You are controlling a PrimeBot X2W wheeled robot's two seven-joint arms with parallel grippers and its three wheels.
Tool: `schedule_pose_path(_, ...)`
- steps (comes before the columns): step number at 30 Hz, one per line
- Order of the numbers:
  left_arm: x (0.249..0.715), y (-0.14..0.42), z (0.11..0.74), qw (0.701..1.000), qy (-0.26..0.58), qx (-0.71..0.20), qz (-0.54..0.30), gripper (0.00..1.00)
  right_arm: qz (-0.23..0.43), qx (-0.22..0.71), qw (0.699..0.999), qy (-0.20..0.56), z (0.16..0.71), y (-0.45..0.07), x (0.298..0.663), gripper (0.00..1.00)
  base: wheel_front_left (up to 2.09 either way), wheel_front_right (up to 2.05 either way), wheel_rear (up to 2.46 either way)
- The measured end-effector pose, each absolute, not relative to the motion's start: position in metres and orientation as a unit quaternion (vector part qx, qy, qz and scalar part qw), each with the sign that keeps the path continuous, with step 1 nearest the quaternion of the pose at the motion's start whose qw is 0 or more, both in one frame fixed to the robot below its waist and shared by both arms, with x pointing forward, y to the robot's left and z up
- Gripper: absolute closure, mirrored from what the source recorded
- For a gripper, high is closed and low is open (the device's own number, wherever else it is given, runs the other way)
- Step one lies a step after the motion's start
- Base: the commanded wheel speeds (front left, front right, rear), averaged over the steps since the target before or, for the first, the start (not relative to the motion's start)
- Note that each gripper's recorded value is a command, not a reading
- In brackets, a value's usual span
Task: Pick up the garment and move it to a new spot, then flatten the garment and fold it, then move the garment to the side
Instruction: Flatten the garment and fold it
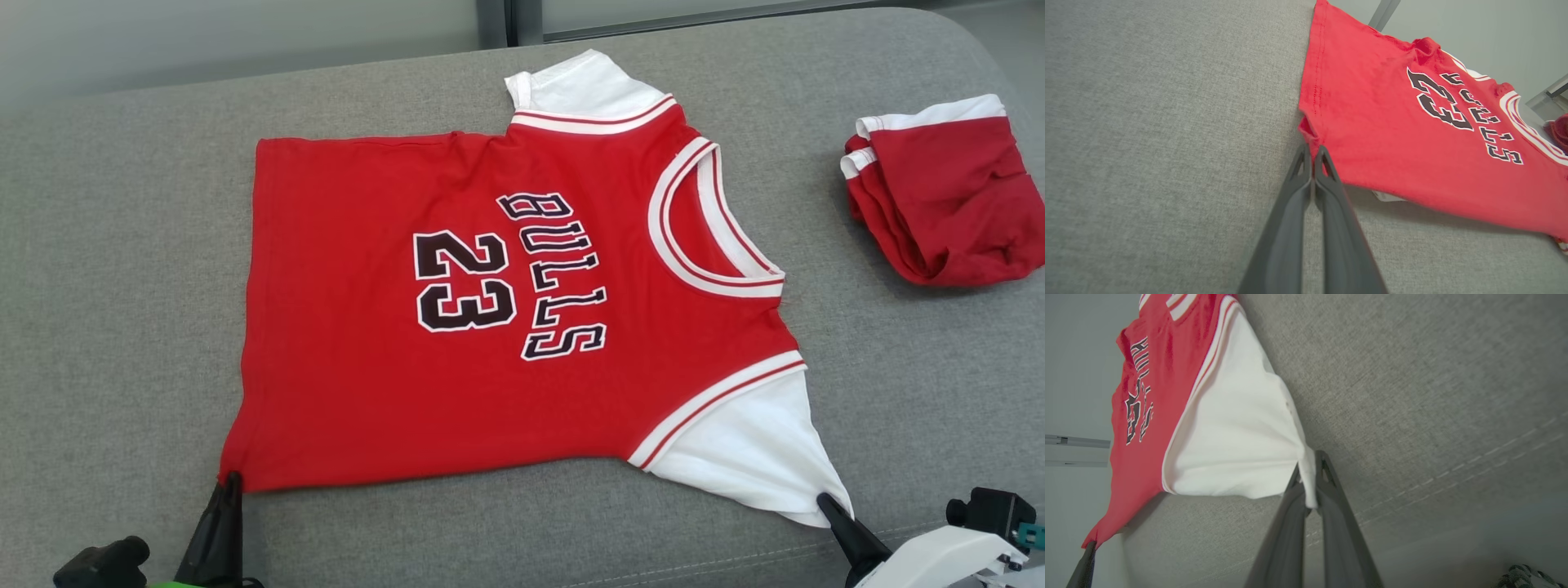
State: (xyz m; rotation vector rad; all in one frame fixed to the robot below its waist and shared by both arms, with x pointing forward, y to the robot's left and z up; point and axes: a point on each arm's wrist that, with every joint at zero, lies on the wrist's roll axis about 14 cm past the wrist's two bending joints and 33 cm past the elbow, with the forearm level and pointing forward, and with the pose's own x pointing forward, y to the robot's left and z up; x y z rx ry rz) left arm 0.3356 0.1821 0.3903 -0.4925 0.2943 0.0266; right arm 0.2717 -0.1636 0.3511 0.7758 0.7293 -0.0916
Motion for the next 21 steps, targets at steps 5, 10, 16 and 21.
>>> schedule_pose_path(5, 0.328, 0.175, 0.39, 0.957, 0.146, -0.251, 0.016, 1.0, -0.041, 0.358, 0.859, 0.364, 0.346, -0.164, 0.265, 1.0, 0.0, 0.0, 0.0)
schedule_pose_path(10, 0.325, 0.182, 0.393, 0.957, 0.139, -0.253, 0.029, 1.0, -0.028, 0.338, 0.862, 0.378, 0.345, -0.163, 0.263, 1.0, 0.0, 0.0, 0.0)
schedule_pose_path(16, 0.325, 0.18, 0.394, 0.956, 0.138, -0.256, 0.028, 1.0, -0.028, 0.337, 0.861, 0.38, 0.345, -0.162, 0.262, 1.0, 0.0, 0.0, 0.0)
schedule_pose_path(21, 0.324, 0.175, 0.39, 0.955, 0.145, -0.258, 0.024, 1.0, -0.026, 0.339, 0.858, 0.384, 0.346, -0.16, 0.261, 1.0, 0.0, 0.0, 0.0)
